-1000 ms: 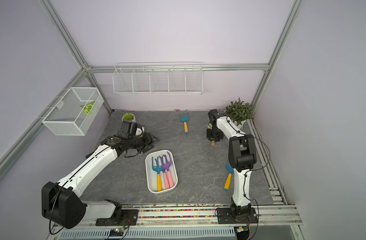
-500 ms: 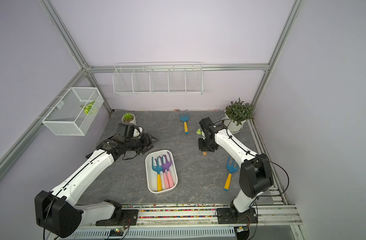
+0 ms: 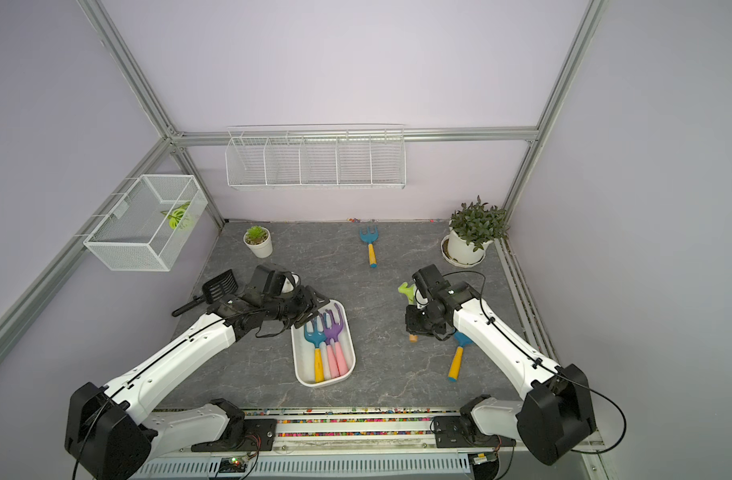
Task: Put the rake into the storage box
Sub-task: Pick up the rake at the center of the board.
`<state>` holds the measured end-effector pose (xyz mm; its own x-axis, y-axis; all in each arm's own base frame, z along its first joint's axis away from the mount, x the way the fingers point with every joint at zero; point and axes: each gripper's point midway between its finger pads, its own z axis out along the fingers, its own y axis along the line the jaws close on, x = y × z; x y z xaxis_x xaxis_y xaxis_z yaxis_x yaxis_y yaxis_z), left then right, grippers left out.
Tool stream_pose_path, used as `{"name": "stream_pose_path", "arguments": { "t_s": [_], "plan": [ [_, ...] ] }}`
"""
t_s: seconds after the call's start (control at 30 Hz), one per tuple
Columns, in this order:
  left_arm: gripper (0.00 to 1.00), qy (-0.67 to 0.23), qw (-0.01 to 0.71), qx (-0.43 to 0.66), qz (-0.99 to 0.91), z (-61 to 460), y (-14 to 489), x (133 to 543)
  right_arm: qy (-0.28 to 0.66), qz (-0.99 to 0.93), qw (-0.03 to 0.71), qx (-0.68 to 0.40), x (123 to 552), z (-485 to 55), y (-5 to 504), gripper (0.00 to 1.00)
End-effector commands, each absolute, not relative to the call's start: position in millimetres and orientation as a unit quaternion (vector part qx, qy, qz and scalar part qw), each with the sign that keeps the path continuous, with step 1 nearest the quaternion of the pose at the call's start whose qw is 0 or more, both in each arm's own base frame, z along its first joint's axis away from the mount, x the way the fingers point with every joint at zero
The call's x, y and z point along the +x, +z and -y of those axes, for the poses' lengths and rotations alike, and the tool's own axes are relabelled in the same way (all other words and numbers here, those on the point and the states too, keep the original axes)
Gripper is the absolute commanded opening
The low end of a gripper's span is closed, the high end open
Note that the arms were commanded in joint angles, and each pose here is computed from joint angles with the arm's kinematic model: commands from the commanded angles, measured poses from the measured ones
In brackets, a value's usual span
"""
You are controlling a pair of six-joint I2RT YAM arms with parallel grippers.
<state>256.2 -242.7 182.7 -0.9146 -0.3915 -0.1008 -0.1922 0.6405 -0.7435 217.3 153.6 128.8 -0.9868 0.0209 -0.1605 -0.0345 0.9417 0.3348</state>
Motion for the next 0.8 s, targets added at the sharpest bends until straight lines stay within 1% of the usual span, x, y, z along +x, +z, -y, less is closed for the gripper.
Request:
{"name": "stream_pose_path", "arguments": {
  "t_s": [0.0, 0.13, 0.43, 0.67, 0.77],
  "plan": [
    [0.55, -0.407, 0.142, -0.152, -0.889, 261, 188, 267, 0.240, -0.968, 0.073, 0.003, 205, -174, 141, 0.00],
    [0.55, -0.418, 0.139, -0.128, -0.889, 287, 192, 270, 0.291, -0.955, 0.061, 0.001, 195, -191, 154, 0.00],
    [0.51, -0.433, 0.136, -0.083, -0.887, 336, 203, 272, 0.343, -0.939, 0.036, -0.011, 183, -221, 171, 0.00],
    [0.50, -0.416, 0.135, -0.061, -0.897, 350, 200, 266, 0.386, -0.922, 0.010, -0.004, 182, -252, 180, 0.00],
    [0.49, -0.412, 0.134, -0.056, -0.900, 353, 198, 263, 0.385, -0.923, 0.013, -0.013, 184, -262, 185, 0.00]
  ]
}}
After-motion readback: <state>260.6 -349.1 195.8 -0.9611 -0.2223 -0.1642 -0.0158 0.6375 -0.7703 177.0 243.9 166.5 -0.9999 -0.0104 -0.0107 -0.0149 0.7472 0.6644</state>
